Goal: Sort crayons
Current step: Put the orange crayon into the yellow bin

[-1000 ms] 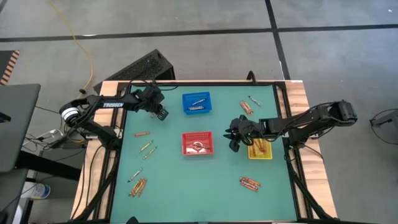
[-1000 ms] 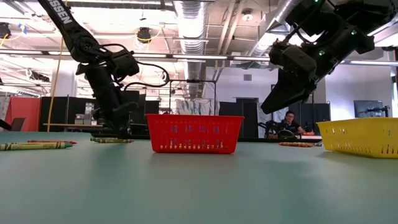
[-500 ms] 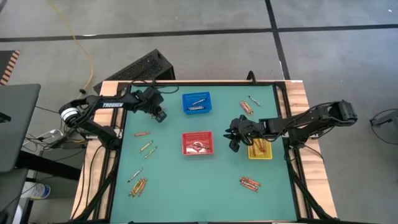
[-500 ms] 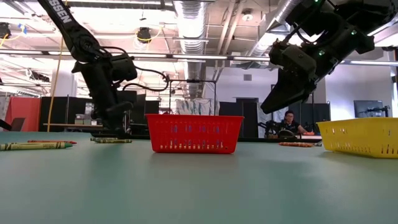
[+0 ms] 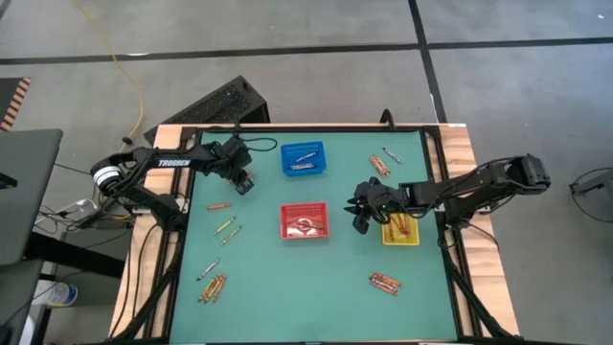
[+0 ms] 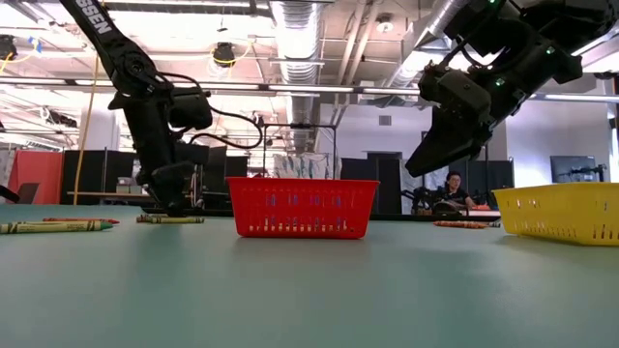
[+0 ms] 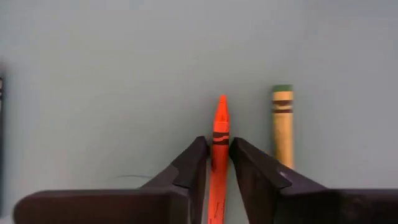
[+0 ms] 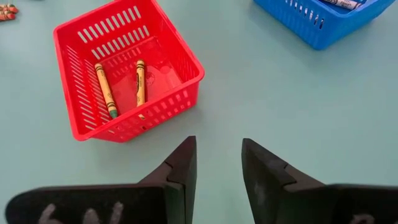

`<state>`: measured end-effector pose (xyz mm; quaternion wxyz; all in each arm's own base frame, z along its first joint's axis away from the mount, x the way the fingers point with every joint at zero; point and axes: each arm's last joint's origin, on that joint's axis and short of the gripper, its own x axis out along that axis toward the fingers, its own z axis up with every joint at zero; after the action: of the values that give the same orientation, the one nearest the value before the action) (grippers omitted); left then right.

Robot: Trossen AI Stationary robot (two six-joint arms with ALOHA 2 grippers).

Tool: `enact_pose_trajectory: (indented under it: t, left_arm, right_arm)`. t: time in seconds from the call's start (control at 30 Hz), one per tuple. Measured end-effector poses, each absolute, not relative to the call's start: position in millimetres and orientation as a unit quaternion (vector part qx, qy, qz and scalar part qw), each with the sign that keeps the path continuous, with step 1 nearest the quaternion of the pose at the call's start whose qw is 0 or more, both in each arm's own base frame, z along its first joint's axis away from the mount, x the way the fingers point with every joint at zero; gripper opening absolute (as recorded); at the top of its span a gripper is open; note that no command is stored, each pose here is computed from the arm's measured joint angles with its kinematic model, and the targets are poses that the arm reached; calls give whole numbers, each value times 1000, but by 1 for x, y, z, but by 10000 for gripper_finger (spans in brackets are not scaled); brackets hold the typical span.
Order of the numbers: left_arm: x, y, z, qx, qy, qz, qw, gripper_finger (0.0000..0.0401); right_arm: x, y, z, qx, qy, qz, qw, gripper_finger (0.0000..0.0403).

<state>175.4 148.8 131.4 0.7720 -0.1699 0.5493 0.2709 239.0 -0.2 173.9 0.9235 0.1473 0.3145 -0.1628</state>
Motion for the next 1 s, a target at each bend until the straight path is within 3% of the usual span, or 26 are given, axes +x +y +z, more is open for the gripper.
enact_pose_trajectory:
  t: [0.2,0.43,0.53,0.77,1.0]
  left_arm:
    - [175,149,131,-160,556,282,765,88]
    - [175,149,131,-144,560,285,765,14]
    - [178,150,134,-140,540,296,775,10]
    - [194,145,176,-138,373,253,882,3]
    - [222,115,228,-138,133,106,976,2]
  right_arm:
    - [239,0,174,147,314,-163,924,120]
    - [239,2,174,145,314,-160,924,120]
    - [239,7,174,143,314,-150,926,120]
    - [238,21,175,145,316,-128,929,120]
    - [241,35,183,121,273,-108,948,120]
